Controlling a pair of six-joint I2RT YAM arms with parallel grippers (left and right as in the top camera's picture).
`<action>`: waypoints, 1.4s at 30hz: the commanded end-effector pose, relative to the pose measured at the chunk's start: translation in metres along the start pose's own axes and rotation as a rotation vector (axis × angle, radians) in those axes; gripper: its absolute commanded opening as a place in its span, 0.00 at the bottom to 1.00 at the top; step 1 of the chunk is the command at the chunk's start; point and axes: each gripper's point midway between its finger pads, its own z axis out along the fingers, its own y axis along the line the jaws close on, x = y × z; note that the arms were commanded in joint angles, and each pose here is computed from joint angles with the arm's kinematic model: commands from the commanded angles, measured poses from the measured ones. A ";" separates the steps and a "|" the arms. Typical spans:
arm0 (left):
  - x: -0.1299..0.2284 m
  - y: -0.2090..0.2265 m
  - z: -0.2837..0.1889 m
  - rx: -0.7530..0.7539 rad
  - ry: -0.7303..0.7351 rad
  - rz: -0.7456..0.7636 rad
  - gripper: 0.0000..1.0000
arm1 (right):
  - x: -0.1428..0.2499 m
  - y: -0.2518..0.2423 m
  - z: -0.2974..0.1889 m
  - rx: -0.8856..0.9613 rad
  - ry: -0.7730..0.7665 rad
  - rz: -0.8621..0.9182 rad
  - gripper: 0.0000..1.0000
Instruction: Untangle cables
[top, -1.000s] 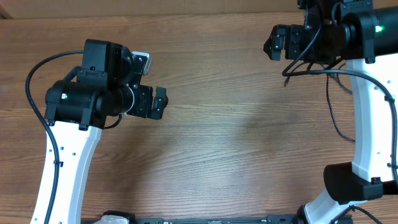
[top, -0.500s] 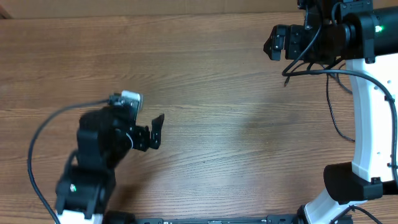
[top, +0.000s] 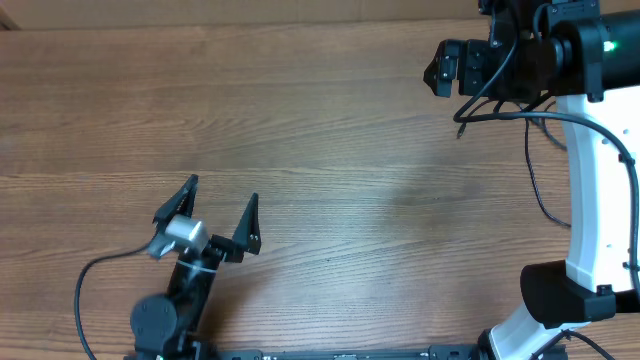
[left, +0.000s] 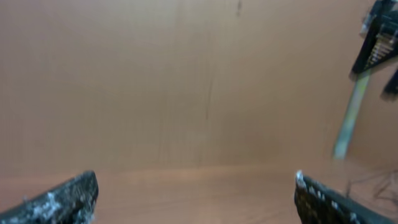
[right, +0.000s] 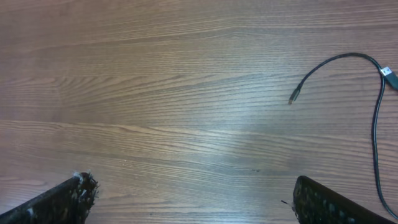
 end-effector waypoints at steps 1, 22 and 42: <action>-0.002 0.012 -0.012 -0.058 -0.109 -0.083 1.00 | -0.002 0.003 -0.004 -0.009 -0.015 -0.008 1.00; 0.093 0.065 -0.044 -0.316 0.244 -0.114 1.00 | -0.002 0.003 -0.004 -0.010 -0.015 -0.008 1.00; 0.092 0.069 -0.045 -0.324 0.261 0.020 1.00 | -0.002 0.003 -0.004 -0.010 -0.015 -0.008 1.00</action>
